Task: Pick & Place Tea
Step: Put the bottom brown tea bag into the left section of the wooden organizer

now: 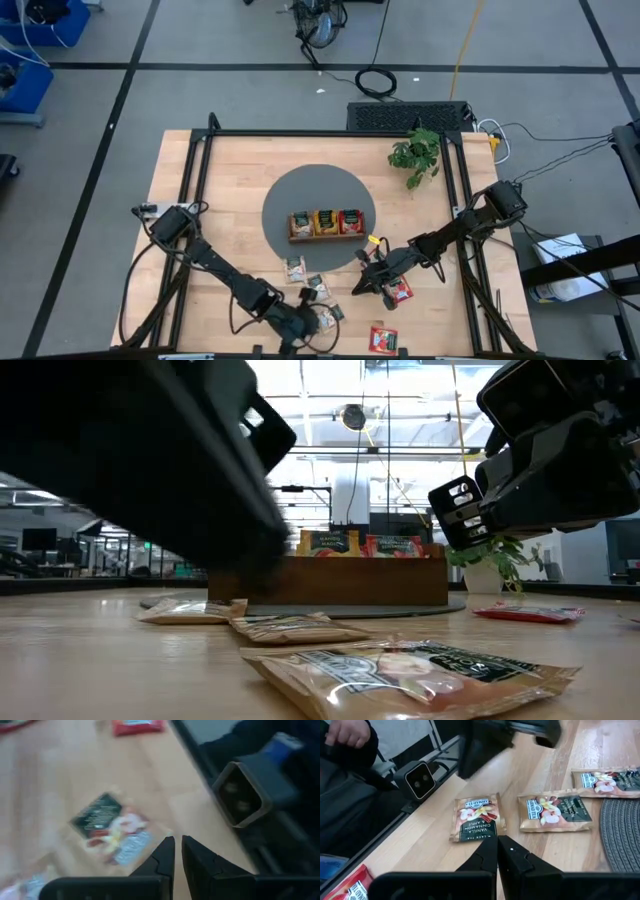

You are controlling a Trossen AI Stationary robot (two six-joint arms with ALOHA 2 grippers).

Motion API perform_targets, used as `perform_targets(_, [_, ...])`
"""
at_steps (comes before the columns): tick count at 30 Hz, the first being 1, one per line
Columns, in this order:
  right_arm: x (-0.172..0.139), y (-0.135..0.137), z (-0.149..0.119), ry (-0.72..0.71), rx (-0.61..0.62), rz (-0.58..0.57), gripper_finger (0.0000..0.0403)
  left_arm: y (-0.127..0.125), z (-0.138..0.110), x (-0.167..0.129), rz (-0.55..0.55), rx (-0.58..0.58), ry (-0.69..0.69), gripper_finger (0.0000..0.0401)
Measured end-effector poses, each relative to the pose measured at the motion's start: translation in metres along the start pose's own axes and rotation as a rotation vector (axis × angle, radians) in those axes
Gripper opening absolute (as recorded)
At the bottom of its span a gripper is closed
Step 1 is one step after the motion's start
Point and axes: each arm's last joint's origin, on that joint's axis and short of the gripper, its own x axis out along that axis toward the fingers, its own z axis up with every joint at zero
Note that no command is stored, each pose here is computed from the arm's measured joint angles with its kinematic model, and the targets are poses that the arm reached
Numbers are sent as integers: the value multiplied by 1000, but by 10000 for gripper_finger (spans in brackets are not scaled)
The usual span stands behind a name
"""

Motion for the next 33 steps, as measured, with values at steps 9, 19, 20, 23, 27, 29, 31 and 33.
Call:
perform_targets(9, [0,0,0,1,14,-1,3,18,-11,14,39,-108,56,42])
perform_targets(19, [0,0,-1,12,57,0,15,47,-15,30,41,-194,61,42])
perform_targets(20, [0,1,-2,18,63,16,18,48,-15,30,50,-198,63,42])
perform_targets(23, [0,6,-3,32,75,88,29,51,-15,30,69,-210,61,42])
perform_targets(27, [0,12,-1,27,129,102,46,53,-17,31,98,-209,69,42])
perform_targets(29, [-1,12,1,23,192,100,54,54,-18,33,107,-208,65,42])
perform_targets(31, [-2,12,3,21,277,102,62,54,-20,35,112,-208,70,42])
perform_targets(33, [-2,13,3,30,364,99,69,56,-23,38,119,-215,70,42])
